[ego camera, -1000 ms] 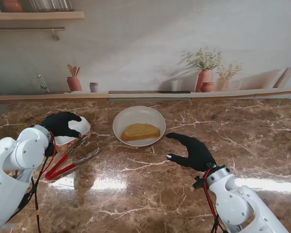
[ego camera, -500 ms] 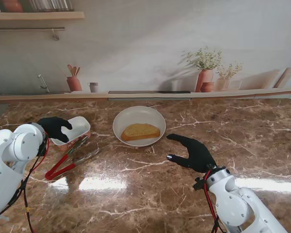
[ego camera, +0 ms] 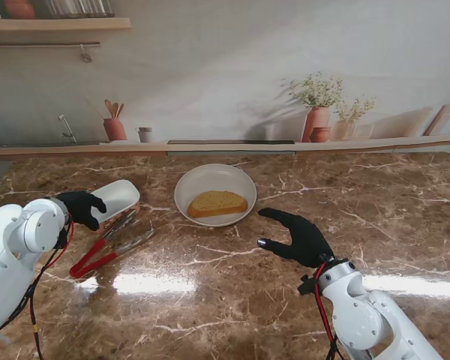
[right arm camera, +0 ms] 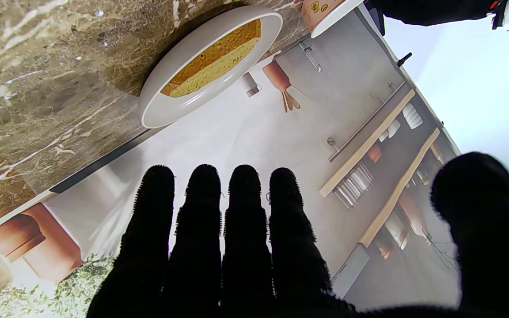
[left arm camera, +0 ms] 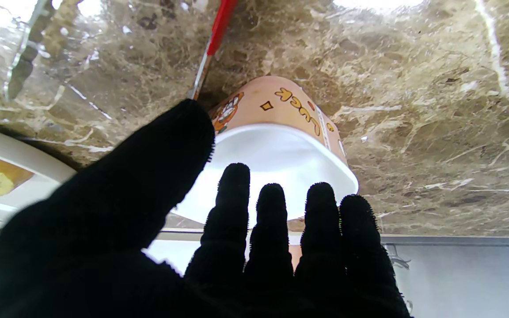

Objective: Pack bread into a bento box with kitchen tongs

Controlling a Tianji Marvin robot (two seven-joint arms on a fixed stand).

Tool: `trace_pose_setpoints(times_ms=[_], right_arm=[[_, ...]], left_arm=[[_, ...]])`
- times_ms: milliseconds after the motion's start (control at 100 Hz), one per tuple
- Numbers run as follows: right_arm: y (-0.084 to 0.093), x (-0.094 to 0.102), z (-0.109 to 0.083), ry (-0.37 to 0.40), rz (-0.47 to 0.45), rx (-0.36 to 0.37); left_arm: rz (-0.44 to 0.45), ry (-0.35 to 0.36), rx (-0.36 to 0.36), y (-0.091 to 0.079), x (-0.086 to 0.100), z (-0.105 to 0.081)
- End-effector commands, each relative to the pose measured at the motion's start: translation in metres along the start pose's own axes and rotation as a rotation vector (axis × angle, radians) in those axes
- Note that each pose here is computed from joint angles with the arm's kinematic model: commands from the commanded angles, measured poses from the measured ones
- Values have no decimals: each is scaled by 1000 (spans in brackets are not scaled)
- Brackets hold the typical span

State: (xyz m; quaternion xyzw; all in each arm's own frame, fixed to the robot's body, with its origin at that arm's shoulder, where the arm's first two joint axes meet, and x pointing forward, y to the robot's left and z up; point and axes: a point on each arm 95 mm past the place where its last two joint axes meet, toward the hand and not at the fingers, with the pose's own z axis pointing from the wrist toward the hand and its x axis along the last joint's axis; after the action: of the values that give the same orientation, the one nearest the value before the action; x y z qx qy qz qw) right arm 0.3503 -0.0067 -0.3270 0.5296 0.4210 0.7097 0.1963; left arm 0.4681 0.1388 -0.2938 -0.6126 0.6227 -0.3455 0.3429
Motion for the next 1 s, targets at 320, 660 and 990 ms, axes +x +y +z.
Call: trace_pose_setpoints(times_ms=[320, 660, 990], right_arm=[[-6, -2, -4, -21, 8, 26], [-9, -2, -5, -28, 12, 49], [-10, -2, -3, -39, 13, 65]], left_arm=[[49, -1, 3, 13, -3, 14], [66, -19, 49, 22, -6, 31], [73, -25, 125, 26, -4, 45]])
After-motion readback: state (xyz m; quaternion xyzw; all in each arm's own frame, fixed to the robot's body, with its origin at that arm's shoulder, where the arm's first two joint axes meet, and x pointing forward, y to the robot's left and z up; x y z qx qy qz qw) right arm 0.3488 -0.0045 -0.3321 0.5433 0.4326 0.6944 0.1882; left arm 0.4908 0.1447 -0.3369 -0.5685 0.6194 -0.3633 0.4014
